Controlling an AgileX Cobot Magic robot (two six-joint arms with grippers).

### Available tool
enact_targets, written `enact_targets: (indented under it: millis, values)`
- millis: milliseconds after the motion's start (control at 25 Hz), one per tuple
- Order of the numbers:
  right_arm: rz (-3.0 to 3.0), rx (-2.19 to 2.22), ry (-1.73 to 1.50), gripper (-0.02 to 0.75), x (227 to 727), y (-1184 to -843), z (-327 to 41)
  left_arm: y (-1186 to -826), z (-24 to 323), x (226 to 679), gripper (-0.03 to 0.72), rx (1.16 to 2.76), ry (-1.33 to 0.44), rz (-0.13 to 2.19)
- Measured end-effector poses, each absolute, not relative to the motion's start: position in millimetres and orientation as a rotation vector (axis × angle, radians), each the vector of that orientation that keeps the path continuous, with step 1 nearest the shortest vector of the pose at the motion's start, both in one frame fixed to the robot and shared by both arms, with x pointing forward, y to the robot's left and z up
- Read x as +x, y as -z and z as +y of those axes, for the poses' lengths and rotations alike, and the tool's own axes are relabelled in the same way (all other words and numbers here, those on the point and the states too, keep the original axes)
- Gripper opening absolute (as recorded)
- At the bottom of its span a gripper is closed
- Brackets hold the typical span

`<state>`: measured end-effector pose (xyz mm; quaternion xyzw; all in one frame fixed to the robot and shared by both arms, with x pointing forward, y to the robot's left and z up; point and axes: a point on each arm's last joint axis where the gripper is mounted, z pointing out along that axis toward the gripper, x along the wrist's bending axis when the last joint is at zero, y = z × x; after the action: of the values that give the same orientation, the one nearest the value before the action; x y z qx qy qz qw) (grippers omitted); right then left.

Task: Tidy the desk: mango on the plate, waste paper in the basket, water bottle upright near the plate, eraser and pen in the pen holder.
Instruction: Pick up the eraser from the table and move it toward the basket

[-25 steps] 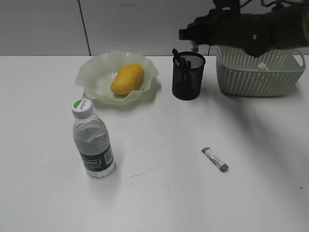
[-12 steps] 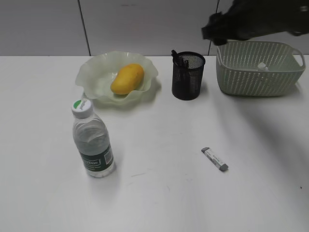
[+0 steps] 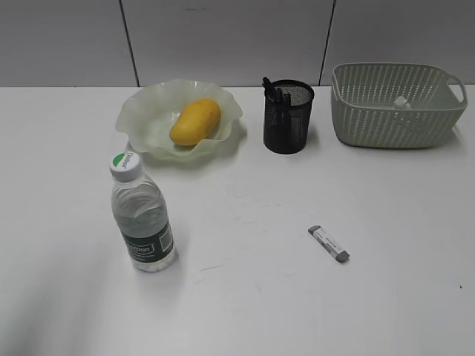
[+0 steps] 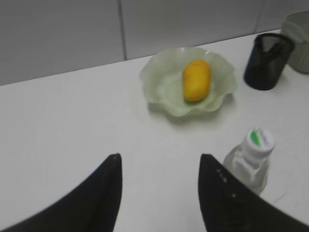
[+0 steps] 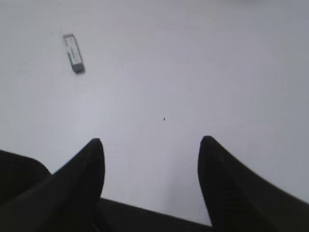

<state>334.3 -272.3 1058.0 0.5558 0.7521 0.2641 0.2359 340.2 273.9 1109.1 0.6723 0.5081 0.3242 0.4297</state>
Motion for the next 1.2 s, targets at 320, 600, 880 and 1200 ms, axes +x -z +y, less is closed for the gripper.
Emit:
enact_targets:
  millis: [320,600,880,1200]
  values:
    - [1.743,1.303,-1.134,0.465,245,-1071,-304,-1148,131,457,0.298,1.925,-0.522,0.794]
    - [1.780,1.334,-1.104,0.423,230,-1060,-310,-1060,-37,510,0.347,2.129,-0.148,1.105]
    - [1.779,1.323,-1.119,0.423,234,-1056,-307,-965,-83,536,0.407,2.050,0.029,1.648]
    - [1.777,1.321,-1.123,0.423,234,-1056,-307,-908,-104,512,0.410,1.954,0.001,1.981]
